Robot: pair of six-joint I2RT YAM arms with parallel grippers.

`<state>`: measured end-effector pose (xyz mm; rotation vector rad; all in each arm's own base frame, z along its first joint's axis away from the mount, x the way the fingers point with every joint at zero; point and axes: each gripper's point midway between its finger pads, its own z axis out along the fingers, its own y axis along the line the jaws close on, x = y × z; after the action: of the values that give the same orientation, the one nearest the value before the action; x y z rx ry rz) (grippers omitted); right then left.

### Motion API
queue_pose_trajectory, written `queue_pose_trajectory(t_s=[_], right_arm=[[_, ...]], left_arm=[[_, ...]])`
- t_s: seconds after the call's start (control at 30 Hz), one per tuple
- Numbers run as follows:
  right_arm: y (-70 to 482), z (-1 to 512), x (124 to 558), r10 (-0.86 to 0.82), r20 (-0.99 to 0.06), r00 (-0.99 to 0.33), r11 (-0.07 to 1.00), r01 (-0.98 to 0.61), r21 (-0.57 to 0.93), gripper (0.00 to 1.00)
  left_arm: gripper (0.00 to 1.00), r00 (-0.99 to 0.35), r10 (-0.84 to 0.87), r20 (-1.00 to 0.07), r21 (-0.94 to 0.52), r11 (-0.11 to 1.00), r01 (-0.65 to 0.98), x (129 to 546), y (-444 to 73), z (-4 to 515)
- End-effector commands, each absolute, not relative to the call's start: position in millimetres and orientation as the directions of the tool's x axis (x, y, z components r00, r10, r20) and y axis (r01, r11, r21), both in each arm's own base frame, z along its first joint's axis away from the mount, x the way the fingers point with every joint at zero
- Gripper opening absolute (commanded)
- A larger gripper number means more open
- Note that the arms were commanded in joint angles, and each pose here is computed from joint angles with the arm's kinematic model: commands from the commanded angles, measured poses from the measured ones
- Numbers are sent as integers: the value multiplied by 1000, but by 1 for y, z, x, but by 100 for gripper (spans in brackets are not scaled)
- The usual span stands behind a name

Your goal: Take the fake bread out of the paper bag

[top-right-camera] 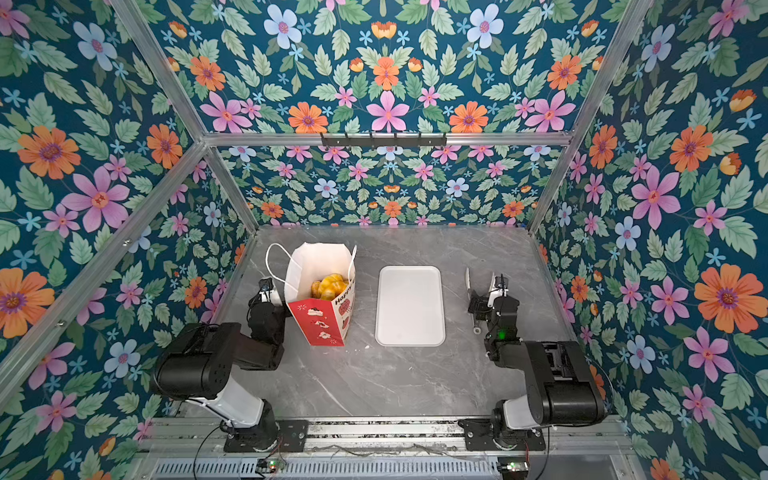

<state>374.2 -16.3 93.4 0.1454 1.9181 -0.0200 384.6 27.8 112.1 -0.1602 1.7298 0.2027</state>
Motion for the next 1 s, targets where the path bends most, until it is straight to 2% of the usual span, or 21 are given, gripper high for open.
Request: queue_pose_trajectory(t_s=[0.0, 0.97], right_arm=[[-15, 98, 376, 91, -941, -325, 993, 104, 60, 99], [-15, 98, 376, 90, -942, -325, 993, 104, 58, 99]], left_arm=[[100, -150, 7, -989, 41, 975, -220, 384, 28, 116], [100, -152, 4, -988, 37, 975, -217, 385, 27, 116]])
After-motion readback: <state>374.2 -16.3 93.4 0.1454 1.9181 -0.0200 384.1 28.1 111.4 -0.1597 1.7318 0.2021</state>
